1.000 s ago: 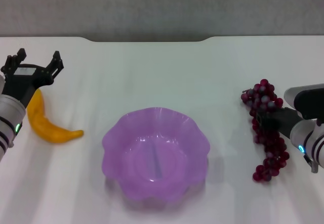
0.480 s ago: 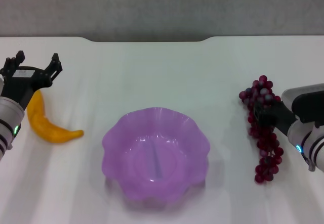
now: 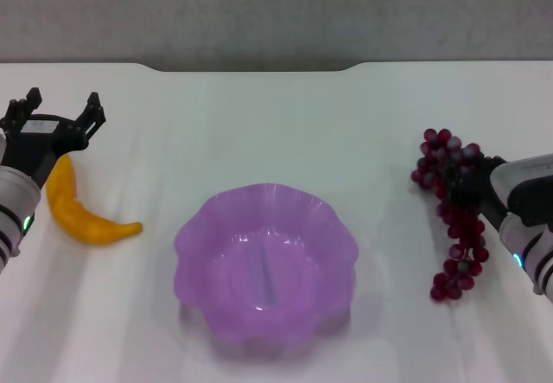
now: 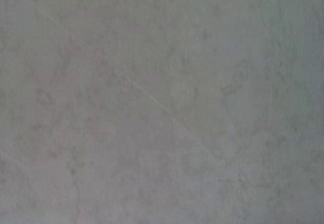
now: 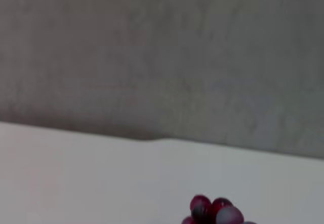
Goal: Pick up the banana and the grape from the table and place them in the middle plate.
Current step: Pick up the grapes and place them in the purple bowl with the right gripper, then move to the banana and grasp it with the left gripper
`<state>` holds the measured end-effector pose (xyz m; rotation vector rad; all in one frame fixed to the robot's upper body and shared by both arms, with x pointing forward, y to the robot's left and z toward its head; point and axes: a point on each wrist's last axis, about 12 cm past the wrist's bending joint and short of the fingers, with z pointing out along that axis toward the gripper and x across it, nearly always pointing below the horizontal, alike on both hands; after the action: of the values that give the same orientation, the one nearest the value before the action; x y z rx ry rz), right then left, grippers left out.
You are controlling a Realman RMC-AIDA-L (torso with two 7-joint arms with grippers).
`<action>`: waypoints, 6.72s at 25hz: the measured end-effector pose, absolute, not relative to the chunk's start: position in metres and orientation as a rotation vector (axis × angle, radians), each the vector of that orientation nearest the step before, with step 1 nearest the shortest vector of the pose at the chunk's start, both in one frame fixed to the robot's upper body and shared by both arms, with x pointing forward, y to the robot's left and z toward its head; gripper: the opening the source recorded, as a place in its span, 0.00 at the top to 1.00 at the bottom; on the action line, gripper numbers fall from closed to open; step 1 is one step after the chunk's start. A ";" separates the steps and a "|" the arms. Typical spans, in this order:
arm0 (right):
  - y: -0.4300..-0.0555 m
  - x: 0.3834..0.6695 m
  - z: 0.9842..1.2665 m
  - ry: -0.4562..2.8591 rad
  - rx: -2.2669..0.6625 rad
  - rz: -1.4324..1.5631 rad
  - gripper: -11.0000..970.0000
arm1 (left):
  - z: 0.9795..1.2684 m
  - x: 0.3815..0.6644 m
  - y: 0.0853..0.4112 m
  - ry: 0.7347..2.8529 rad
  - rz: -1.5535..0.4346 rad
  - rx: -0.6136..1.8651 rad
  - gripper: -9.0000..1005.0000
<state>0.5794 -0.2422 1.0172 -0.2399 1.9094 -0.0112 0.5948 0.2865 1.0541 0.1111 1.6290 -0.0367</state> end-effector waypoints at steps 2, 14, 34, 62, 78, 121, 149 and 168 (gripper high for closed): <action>-0.242 0.579 1.020 1.882 -0.234 -0.012 0.60 | 1.054 0.595 0.287 1.629 -0.036 0.109 0.12; -0.231 0.580 1.032 1.778 -0.286 -0.012 0.60 | 1.052 0.593 0.288 1.634 -0.033 0.106 0.12; -0.191 0.573 1.082 1.651 -0.351 0.043 0.61 | 1.049 0.588 0.293 1.645 -0.021 0.102 0.12; -0.110 0.540 1.127 1.567 -0.699 0.279 0.61 | 1.051 0.591 0.290 1.638 -0.028 0.107 0.12; -0.100 0.517 1.091 1.652 -0.822 0.317 0.62 | 1.051 0.591 0.290 1.637 -0.028 0.106 0.12; -0.161 0.554 1.090 1.600 -0.419 0.078 0.10 | 1.051 0.591 0.291 1.637 -0.027 0.103 0.12; -0.269 0.583 1.065 1.625 -0.024 -0.141 0.11 | 1.054 0.593 0.289 1.629 -0.032 0.109 0.12; -0.279 0.600 1.054 1.644 -0.039 -0.004 0.11 | 1.056 0.597 0.286 1.627 -0.032 0.120 0.12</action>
<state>0.5996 -0.2790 1.0536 -0.0388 1.6435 -0.0038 0.5967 0.2863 1.0560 0.1203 1.6269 -0.0323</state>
